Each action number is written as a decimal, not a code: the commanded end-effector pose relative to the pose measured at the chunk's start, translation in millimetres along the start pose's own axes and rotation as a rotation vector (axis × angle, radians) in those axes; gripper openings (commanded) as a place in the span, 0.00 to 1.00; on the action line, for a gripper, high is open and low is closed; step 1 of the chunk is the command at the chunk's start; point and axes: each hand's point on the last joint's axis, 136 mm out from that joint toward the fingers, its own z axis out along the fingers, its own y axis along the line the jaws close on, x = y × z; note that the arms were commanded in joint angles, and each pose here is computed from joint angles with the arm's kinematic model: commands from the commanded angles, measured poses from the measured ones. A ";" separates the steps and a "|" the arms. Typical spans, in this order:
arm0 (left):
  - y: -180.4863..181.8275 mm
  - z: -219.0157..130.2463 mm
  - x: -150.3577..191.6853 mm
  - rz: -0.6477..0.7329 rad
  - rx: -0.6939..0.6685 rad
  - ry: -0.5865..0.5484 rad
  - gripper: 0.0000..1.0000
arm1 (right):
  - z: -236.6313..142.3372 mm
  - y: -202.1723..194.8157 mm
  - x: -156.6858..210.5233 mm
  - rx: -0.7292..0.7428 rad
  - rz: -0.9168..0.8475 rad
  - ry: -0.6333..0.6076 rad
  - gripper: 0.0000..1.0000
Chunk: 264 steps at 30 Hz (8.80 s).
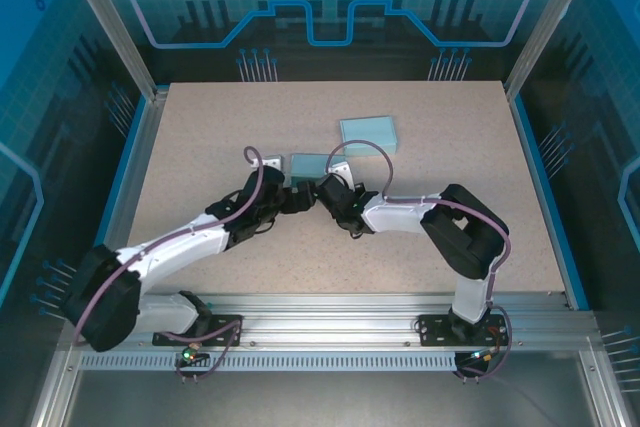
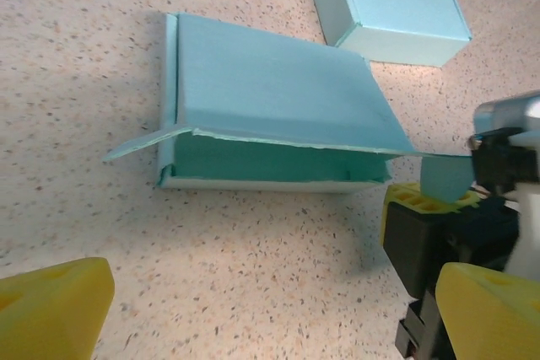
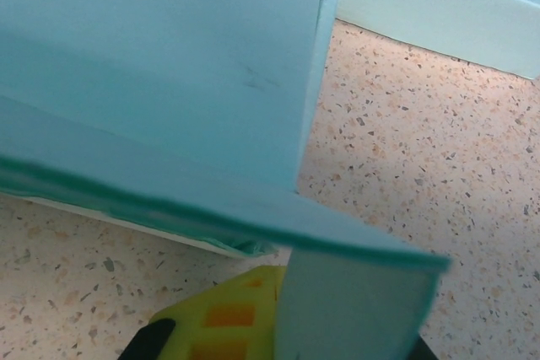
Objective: Fold the paper box
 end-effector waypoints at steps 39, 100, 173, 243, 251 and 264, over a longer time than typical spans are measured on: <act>-12.6 150.7 18.4 -0.043 0.145 0.380 0.28 | -41.7 -3.6 -5.6 0.017 -0.107 -0.001 0.66; 58.5 112.5 -26.9 -0.289 0.290 0.295 0.32 | 32.0 -18.2 -28.7 -0.664 0.478 0.356 0.75; 82.7 116.0 45.7 -0.331 0.229 0.491 0.15 | 49.1 -8.3 -3.2 -0.672 0.510 0.430 0.62; 98.8 139.4 -3.6 -0.468 0.196 0.354 0.13 | 67.3 55.6 -38.8 -1.073 0.656 0.417 0.75; 83.8 130.6 -18.2 -0.465 0.263 0.334 0.23 | 55.6 60.6 -54.2 -1.118 0.639 0.389 0.50; 53.5 62.6 -80.0 -0.258 0.324 0.111 0.73 | 11.3 33.2 -66.1 -1.128 0.749 0.473 0.40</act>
